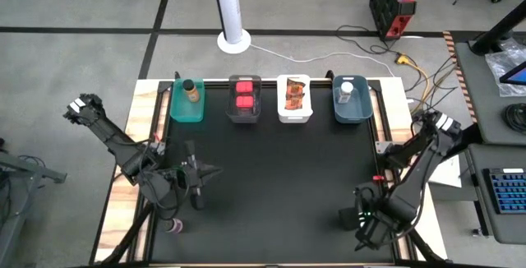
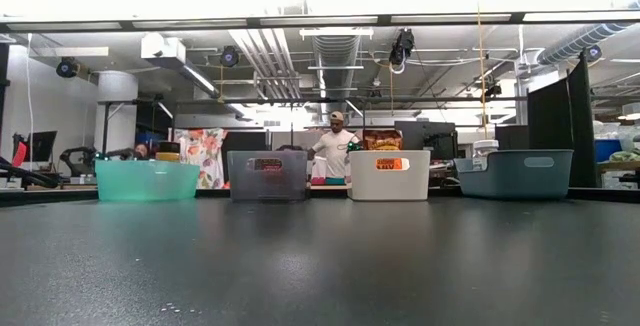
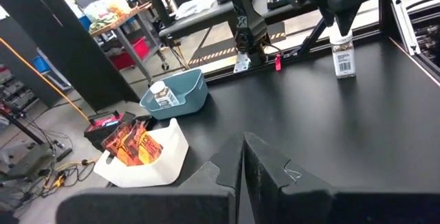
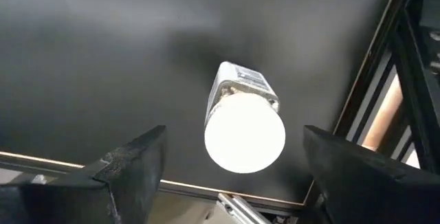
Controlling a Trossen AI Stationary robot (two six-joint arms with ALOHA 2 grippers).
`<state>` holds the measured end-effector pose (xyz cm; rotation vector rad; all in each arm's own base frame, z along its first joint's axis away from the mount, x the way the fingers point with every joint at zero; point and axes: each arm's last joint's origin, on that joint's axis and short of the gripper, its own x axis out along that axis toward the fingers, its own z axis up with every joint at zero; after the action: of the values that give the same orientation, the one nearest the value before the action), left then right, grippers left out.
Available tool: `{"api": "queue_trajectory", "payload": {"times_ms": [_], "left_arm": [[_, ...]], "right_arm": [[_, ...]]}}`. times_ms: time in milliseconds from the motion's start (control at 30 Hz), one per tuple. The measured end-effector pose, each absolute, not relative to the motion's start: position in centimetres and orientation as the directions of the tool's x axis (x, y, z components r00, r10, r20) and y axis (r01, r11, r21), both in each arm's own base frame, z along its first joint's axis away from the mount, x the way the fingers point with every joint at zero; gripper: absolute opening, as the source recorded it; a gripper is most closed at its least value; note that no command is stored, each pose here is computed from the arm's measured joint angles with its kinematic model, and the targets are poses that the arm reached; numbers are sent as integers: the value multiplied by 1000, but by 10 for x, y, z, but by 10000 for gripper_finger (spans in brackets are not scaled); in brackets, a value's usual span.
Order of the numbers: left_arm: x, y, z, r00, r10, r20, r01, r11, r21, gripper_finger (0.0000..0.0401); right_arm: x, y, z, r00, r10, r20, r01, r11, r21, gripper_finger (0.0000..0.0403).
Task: Sort spices by type
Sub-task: Put the white seasoning bottle into the blue bin
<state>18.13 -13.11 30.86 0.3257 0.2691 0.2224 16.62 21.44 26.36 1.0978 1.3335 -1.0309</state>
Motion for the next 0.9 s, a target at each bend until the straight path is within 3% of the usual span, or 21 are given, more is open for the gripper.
{"api": "queue_trajectory", "payload": {"times_ms": [667, 900], "left_arm": [[181, -131, 309, 940, 257, -223, -168, 921, 352, 0], [181, -131, 309, 941, 256, -221, -169, 922, 349, 0]], "right_arm": [[158, 205, 212, 67, 189, -980, 978, 180, 102, 328], [156, 205, 210, 24, 202, -979, 981, 182, 61, 277]]}}
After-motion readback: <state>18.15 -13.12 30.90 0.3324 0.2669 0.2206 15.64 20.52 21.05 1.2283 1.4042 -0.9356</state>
